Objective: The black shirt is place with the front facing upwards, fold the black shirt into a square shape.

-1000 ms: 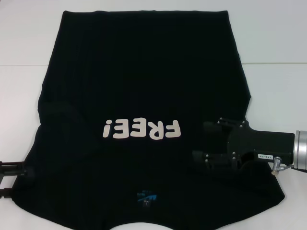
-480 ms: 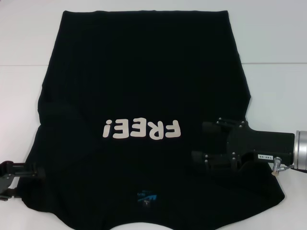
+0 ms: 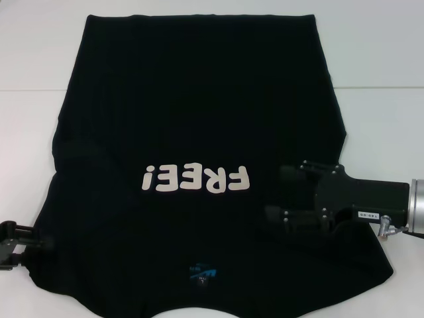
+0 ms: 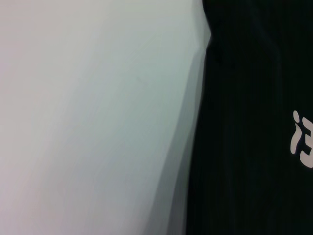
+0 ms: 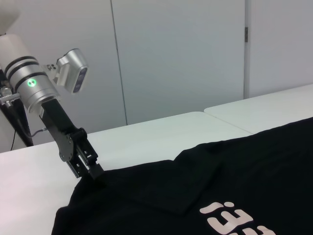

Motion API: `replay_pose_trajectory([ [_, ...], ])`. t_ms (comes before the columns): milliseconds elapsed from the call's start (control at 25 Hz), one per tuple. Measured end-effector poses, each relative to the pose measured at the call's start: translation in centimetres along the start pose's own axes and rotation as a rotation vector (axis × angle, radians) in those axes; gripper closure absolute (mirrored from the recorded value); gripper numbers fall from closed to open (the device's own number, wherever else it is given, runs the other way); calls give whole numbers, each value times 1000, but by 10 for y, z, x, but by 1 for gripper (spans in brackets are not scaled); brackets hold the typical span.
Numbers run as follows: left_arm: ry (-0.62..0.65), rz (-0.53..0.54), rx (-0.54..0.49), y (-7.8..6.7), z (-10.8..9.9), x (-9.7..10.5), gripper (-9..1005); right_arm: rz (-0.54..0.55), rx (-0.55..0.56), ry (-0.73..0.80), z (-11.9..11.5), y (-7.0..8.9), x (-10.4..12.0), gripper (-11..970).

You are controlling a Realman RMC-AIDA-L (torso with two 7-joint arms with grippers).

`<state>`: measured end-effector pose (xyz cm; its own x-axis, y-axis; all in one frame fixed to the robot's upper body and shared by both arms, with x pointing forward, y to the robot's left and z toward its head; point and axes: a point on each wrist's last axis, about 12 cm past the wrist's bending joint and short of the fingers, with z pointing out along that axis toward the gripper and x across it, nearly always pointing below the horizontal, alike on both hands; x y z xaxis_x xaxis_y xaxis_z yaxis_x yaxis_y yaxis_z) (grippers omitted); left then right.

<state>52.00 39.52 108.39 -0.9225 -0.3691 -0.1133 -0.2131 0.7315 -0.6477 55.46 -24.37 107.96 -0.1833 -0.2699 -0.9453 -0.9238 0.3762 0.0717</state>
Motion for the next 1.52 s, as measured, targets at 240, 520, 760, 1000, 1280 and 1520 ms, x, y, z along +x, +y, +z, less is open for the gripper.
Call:
replay_pose_trajectory([
  [240,-3,2,1,0,0,0,416,10,-2,-1,-1,0,-1,40],
  [520,-6,14,-1,0,-1,-2,704,23,5,-2,-2,-1,0,42],
  [760,3,23,-2,-2,0,-2,952,113,20,-7,-6,-5,-3,44],
  [1000,8,51,9,-5,-3,-4,994,529,40,85,-49,-30,-28,45],
  [1280,8,105,18,-7,-5,-6,994,996,160,285,-98,-51,-38,45],
  [1520,12,141,25,-12,-5,-10,993,1060,255,461,-118,-52,-31,46],
])
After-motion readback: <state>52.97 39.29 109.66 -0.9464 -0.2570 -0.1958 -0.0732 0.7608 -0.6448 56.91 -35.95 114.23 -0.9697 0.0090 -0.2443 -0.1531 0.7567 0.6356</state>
